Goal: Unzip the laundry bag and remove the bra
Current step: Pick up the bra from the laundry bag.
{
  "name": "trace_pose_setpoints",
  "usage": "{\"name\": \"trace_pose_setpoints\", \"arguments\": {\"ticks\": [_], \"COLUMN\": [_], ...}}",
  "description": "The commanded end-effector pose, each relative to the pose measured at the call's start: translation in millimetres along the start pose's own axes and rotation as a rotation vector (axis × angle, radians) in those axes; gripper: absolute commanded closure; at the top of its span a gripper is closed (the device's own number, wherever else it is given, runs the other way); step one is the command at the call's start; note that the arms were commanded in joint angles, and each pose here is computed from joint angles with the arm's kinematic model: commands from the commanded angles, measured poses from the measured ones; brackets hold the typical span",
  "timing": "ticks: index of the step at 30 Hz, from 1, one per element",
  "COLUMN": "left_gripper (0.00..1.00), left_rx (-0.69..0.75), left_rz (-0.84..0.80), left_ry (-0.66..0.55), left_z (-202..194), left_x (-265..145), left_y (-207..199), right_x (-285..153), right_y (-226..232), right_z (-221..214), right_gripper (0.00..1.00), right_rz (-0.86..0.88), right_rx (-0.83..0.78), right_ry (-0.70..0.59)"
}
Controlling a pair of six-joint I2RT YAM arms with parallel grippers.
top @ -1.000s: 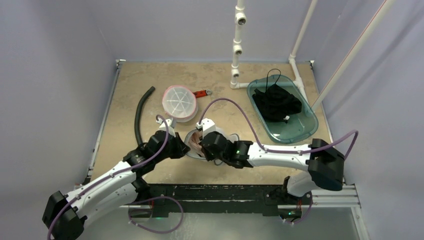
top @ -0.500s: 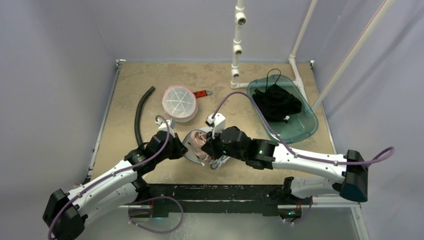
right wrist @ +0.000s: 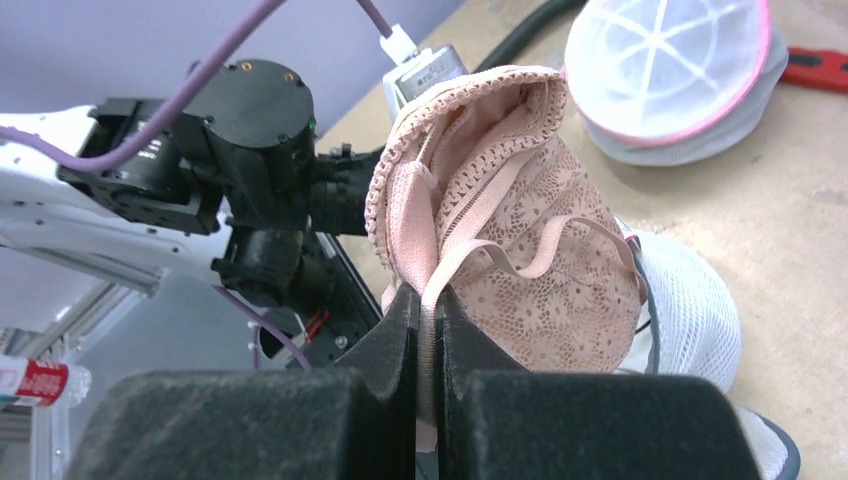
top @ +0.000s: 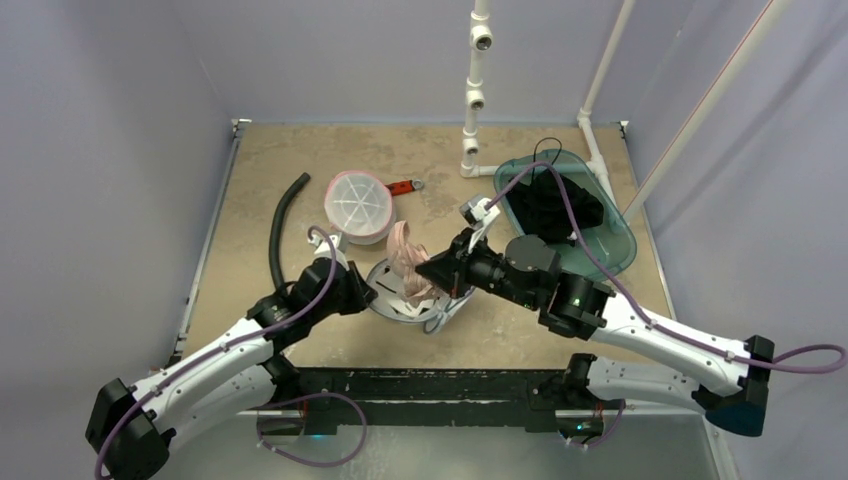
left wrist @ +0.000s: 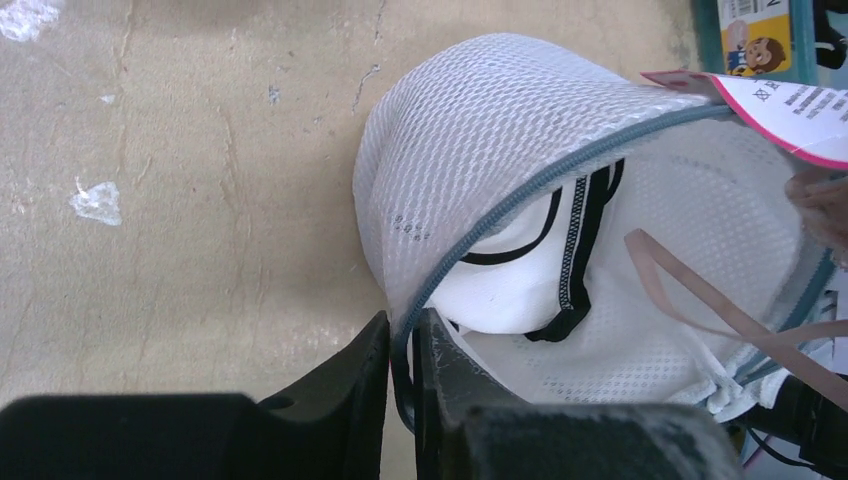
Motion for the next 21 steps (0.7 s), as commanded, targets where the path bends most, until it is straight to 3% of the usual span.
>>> {"name": "trace_pose_setpoints", "arguments": {"ticks": [1,14,21], "left_gripper": [0.84,0.6,0.52], "left_rx": [-0.018,-0.032,-0.057], "left_rz": [-0.047,-0.168,-0.208], "left_ry": [-0.064,-0.196,-0.304], "left_z": [19.0,63.8,90.3], "left_x": [-8.8,-43.2,-74.1], "left_y": [-18.9,-61.8,-80.0], "right_x": [-16.6,-48.7,-62.1], "right_y": [14.5,27.8,19.0], "right_z": [37.9,96.6,115.0], "right_gripper": [1.0,1.0,1.0], "right_rz": [0.094,0.052,-0.105], "right_rx": [-0.003,-0.098,-0.223], "right_ry": [-0.157,-0.327,-0.338]}}
Point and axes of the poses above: each gripper's point midway between its finger pads, its own x axis out along the fingers, its own y axis along the line the jaws close on, z = x × y, the point moved 10 cm from there along -x, back along the fingers, and after that the axes turned 2 degrees about -x, right-handed, at the moved point
